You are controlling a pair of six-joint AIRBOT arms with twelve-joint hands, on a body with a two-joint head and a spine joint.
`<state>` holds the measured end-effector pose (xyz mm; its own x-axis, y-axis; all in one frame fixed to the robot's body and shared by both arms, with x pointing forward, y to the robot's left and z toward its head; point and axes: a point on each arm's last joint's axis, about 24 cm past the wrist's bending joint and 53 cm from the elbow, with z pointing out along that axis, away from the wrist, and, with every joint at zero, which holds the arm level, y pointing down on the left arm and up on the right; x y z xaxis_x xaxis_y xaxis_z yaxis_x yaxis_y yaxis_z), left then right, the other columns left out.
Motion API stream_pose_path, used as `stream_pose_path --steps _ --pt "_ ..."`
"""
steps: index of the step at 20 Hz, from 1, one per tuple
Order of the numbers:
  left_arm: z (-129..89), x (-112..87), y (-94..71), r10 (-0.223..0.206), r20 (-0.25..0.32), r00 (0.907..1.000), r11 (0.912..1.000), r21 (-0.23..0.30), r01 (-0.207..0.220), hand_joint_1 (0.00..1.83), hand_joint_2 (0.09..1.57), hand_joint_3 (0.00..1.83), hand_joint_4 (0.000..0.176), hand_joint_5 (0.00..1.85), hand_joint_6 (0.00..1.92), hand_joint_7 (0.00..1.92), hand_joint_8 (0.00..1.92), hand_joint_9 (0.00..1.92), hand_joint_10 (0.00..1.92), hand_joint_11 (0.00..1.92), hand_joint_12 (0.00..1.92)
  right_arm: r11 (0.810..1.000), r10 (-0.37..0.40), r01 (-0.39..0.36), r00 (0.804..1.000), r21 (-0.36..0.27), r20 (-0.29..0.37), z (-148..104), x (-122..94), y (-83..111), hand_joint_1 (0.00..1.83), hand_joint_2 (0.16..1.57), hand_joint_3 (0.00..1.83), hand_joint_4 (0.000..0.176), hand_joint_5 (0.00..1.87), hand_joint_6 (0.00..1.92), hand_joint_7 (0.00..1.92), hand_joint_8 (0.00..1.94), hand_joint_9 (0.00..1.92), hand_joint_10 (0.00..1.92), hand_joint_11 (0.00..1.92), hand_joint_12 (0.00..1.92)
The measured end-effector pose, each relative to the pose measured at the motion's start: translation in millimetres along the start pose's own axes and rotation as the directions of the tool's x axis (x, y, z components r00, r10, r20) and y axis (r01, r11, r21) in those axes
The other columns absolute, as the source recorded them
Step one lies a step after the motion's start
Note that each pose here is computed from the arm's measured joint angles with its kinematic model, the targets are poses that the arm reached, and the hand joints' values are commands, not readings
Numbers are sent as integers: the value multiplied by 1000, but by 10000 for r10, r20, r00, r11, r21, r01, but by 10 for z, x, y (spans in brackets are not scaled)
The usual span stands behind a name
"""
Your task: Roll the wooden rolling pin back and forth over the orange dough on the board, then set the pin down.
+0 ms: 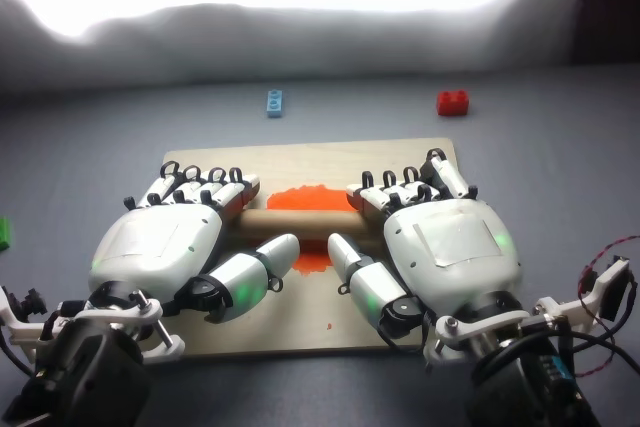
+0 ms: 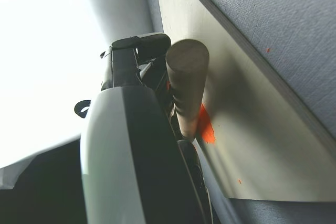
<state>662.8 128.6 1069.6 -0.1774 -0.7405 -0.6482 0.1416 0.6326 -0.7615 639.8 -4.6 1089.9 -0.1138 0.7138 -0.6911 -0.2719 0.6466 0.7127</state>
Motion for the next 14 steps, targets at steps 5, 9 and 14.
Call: stream_pose_path --steps 5,9,14 --pt "-58 14 4 -21 17 10000 10000 -60 21 0 1332 0 0 287 1 358 0 248 0 0 413 10000 35 -35 10000 -3 16 -28 -3 8 0 1479 0 0 526 41 611 7 540 109 0 1275" --pt "-63 27 7 13 -24 10000 10000 -86 -14 0 1334 1 0 292 1 369 2 264 4 0 429 10000 74 -74 10000 17 -65 -88 23 7 0 1480 0 0 535 42 618 9 545 110 0 1272" --pt "-67 22 -1 4 -23 10000 10000 -71 -4 0 1336 1 0 287 0 370 1 259 1 0 410 10000 30 -30 9999 17 -109 -132 40 1 0 1479 0 0 530 38 616 7 550 111 0 1281"
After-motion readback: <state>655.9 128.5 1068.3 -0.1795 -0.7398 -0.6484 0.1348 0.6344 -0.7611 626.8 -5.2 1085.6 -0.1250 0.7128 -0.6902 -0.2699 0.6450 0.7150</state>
